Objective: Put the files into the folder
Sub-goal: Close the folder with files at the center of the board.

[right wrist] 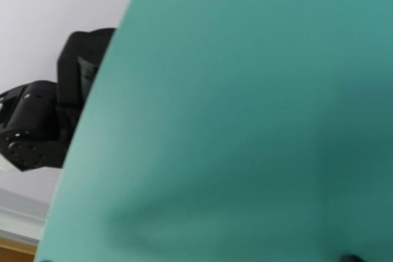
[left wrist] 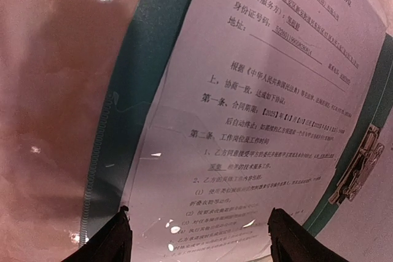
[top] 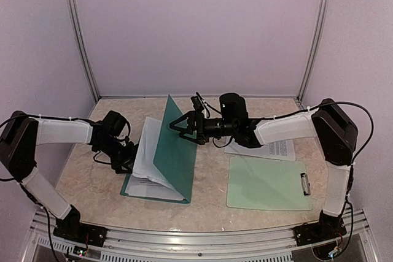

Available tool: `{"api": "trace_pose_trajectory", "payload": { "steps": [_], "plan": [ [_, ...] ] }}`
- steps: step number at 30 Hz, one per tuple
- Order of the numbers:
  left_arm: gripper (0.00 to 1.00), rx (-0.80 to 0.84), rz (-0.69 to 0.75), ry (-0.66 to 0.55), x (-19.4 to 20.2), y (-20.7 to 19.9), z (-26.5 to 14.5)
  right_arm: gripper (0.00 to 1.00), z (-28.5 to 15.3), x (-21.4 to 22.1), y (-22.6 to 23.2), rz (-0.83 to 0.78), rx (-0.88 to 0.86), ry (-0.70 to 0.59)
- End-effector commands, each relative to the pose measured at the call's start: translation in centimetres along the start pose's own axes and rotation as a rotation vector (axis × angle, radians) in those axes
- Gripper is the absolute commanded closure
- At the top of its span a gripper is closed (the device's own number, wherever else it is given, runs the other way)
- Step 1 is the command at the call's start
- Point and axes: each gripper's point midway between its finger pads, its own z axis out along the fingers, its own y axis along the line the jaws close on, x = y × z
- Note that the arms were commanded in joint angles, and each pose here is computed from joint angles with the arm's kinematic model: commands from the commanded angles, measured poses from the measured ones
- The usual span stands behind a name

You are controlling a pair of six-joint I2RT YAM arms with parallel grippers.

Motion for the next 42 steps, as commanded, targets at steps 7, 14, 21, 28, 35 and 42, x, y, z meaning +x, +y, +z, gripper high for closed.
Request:
{"api": "trace_pose_trajectory", "payload": {
  "steps": [7, 14, 21, 28, 35, 42],
  "plan": [
    [0.25, -0.100, -0.051, -0.114, -1.5, 3.6, -5.3, 0.02, 1.9, 1.0, -3.2, -0.014, 0.075, 0.028],
    [0.21, -0.213, -0.102, -0.305, -3.6, 5.9, -11.1, 0.06, 3.8, 3.2, -7.3, -0.003, 0.171, 0.087],
    [0.22, -0.067, -0.110, -0.394, -4.8, 2.9, -13.3, 0.11, 4.9, 6.6, -12.8, 0.022, 0.322, 0.169],
    [0.22, 0.055, 0.005, -0.425, -4.5, -2.2, -13.7, 0.11, 3.8, 6.6, -14.0, -0.052, 0.426, 0.184],
    [0.22, 0.173, 0.055, -0.352, -4.1, -6.7, -10.2, 0.05, -0.1, 3.2, -6.7, -0.186, 0.339, 0.060],
    [0.22, 0.310, 0.192, -0.254, -2.8, -14.0, -6.8, 0.04, -11.4, 1.8, -7.8, -0.152, 0.654, -0.080]
  ]
}}
